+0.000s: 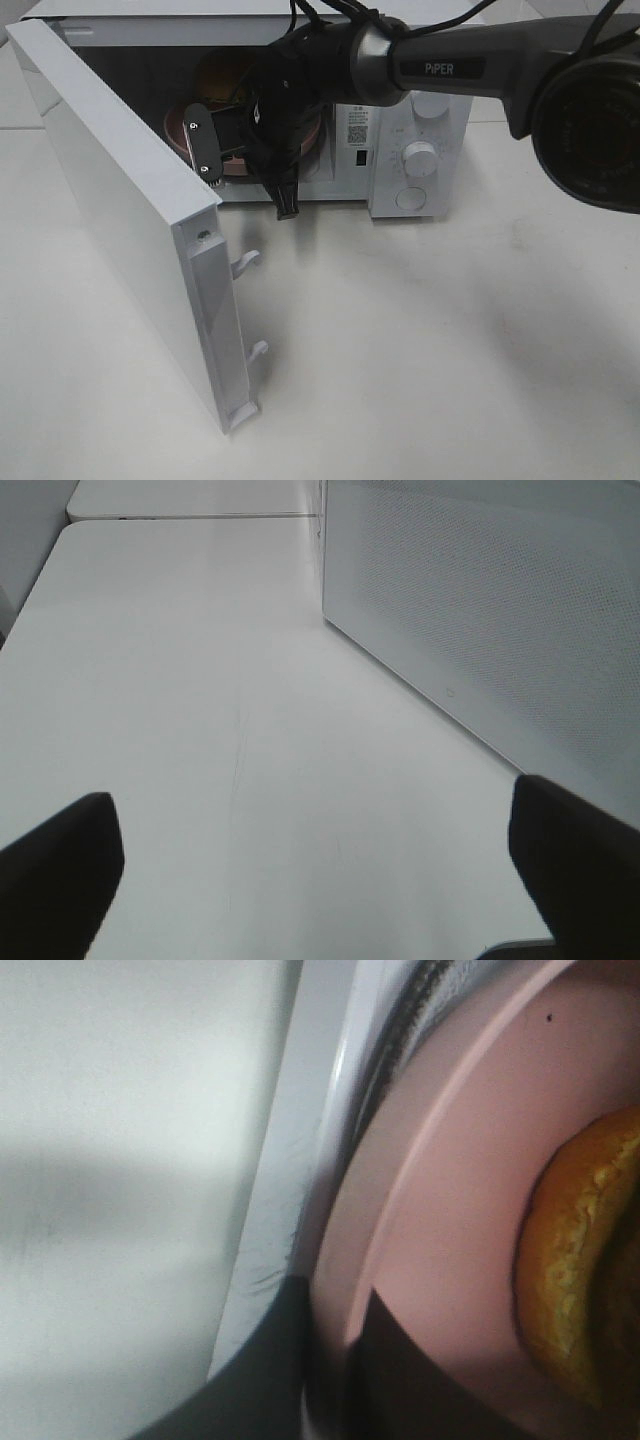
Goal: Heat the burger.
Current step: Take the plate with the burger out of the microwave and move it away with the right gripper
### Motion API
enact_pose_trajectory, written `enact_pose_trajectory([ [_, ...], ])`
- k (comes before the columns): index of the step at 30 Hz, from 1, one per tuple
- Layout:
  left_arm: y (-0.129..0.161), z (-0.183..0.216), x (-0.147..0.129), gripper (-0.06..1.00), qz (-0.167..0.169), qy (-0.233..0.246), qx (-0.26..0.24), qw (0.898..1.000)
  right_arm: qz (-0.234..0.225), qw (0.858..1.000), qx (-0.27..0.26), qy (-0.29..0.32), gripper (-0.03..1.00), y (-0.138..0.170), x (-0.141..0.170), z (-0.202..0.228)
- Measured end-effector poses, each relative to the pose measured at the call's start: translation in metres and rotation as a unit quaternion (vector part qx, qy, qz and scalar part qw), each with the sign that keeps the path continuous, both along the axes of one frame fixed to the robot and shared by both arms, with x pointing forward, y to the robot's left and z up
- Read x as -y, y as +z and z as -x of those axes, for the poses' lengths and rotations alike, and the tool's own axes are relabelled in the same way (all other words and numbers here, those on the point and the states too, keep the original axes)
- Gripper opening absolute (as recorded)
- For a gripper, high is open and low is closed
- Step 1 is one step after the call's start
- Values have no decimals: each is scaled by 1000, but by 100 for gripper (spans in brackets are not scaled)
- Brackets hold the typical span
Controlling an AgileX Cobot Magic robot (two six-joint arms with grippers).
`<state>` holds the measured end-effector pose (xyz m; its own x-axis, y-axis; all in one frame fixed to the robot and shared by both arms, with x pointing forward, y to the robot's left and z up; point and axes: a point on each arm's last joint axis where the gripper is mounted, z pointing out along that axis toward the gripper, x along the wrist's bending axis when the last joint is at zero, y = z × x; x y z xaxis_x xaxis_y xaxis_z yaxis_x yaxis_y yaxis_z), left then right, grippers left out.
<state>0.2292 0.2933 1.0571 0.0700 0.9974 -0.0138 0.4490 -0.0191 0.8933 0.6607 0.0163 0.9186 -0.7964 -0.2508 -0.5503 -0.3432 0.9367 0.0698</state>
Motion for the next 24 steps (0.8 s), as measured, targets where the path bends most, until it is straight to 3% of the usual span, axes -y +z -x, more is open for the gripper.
enact_pose_trajectory([
  [11,0,0,0,99,0,0,0,1000,19,999,-22,40,7,13,0,9],
  [24,0,0,0,99,0,0,0,1000,2,996,-11,90,7,14,11,37],
])
